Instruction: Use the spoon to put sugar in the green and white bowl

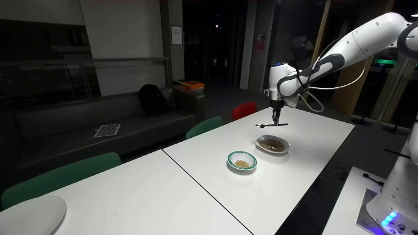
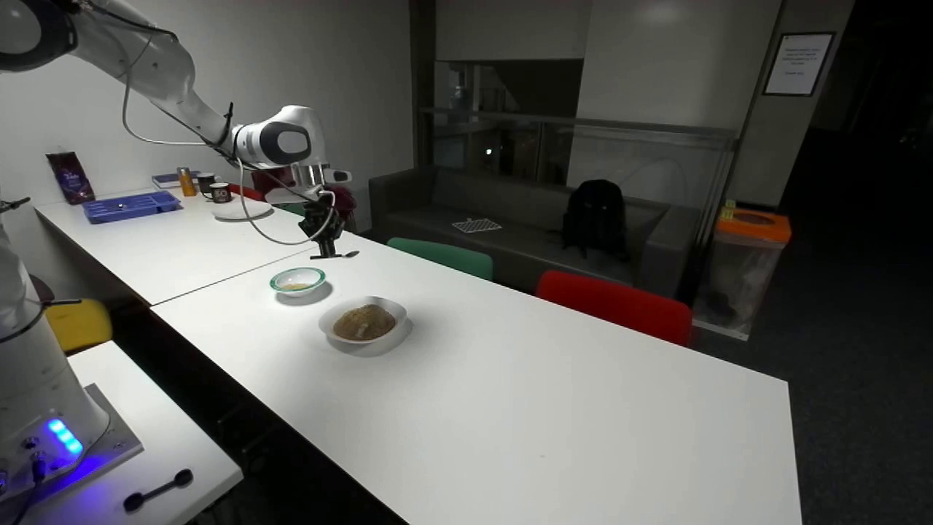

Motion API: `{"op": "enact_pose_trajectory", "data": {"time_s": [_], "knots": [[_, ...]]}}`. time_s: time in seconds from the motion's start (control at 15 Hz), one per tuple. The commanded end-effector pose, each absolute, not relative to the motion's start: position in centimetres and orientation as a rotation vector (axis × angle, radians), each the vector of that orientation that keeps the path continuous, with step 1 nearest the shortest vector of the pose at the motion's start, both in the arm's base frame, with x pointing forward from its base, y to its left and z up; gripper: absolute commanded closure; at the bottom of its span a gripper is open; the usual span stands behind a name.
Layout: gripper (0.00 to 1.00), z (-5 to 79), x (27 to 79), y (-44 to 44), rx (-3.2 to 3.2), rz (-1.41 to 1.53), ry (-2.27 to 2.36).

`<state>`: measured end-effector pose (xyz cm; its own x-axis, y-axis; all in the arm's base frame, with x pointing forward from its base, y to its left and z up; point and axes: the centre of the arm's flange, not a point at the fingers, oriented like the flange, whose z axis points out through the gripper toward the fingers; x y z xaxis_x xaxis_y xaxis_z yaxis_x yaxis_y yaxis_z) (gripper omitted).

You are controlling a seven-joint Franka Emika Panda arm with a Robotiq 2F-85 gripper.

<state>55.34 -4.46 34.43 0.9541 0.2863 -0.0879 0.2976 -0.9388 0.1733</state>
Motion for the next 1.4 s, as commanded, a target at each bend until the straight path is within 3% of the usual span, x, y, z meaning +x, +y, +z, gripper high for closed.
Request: {"op": "enact_pose_trajectory", "data": {"time_s": [0.0, 1.33], "knots": [[0.97, 35.0, 51.6, -8.1, 3.002, -0.013, 0.388], [0.97, 26.7, 46.2, -11.8, 3.503, 0.087, 0.135]]}}
